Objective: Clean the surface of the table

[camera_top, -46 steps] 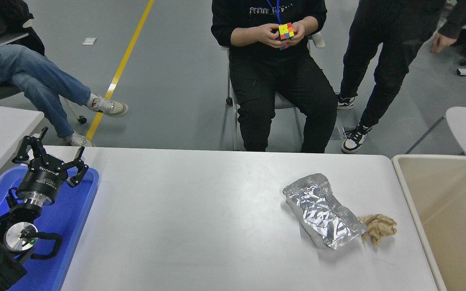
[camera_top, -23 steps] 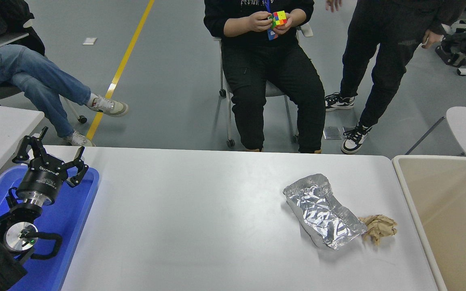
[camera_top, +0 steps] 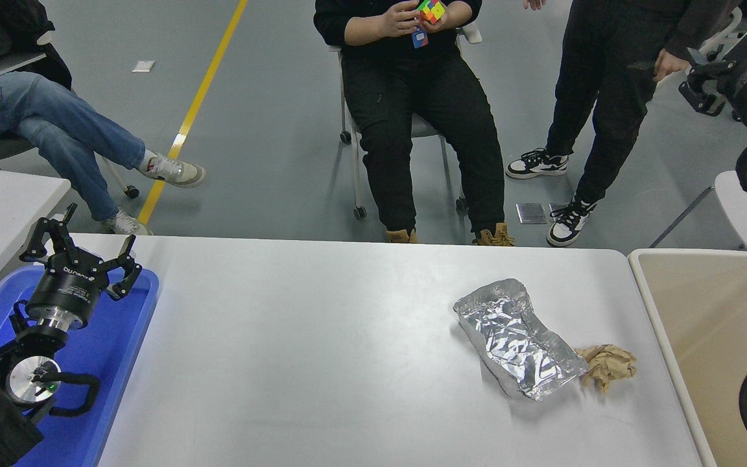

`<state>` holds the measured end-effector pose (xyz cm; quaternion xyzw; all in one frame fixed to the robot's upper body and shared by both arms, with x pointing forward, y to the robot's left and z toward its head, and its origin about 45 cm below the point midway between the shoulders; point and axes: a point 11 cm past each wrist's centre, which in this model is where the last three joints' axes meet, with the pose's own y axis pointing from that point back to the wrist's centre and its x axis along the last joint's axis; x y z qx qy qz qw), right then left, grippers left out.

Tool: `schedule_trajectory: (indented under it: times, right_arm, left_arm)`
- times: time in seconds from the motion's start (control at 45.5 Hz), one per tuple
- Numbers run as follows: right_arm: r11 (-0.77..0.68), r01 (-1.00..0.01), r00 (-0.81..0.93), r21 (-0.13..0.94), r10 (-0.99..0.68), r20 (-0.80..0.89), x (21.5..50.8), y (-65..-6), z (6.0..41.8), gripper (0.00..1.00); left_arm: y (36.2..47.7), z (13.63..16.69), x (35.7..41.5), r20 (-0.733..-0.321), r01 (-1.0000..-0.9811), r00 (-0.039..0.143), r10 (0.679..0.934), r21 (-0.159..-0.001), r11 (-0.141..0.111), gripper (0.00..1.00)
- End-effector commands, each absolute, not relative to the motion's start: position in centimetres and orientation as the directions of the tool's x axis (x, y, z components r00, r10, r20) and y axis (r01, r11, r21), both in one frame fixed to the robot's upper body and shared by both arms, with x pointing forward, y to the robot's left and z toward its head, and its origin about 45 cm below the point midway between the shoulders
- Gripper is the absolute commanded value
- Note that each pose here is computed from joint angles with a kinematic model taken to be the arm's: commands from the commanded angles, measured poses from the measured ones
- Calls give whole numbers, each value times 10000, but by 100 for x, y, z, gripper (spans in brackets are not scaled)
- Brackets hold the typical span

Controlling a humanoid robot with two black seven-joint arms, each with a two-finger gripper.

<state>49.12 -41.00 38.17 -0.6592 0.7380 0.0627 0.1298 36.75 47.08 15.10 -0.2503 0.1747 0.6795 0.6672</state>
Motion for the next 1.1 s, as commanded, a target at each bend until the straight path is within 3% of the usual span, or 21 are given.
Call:
schedule_trajectory:
  times: [0.0, 0.484, 0.681, 1.077]
  right_arm:
    - [1268, -9881, -982, -876, -9560, -2764, 4875, -4037, 3551, 98]
    - [1634, -9859, -1472, -362, -9495, -2770, 4667, -4130, 2902, 98]
    - [1745, -9844, -1736, 235, -9396, -2951, 4536, -4077, 2476, 98]
    - [1798, -9819, -1896, 602, -9365, -2951, 4319, -4051, 2054, 98]
  left_arm:
    - [4707, 1510, 3675, -5732, -9941, 155, 8193, -965, -486, 100]
    - [4707, 1510, 3675, -5732, -9941, 155, 8193, -965, -486, 100]
    - [4707, 1510, 3675, -5732, -9941, 155, 8193, -965, -486, 100]
    - [4707, 1510, 3675, -5732, -9941, 155, 8193, -965, -486, 100]
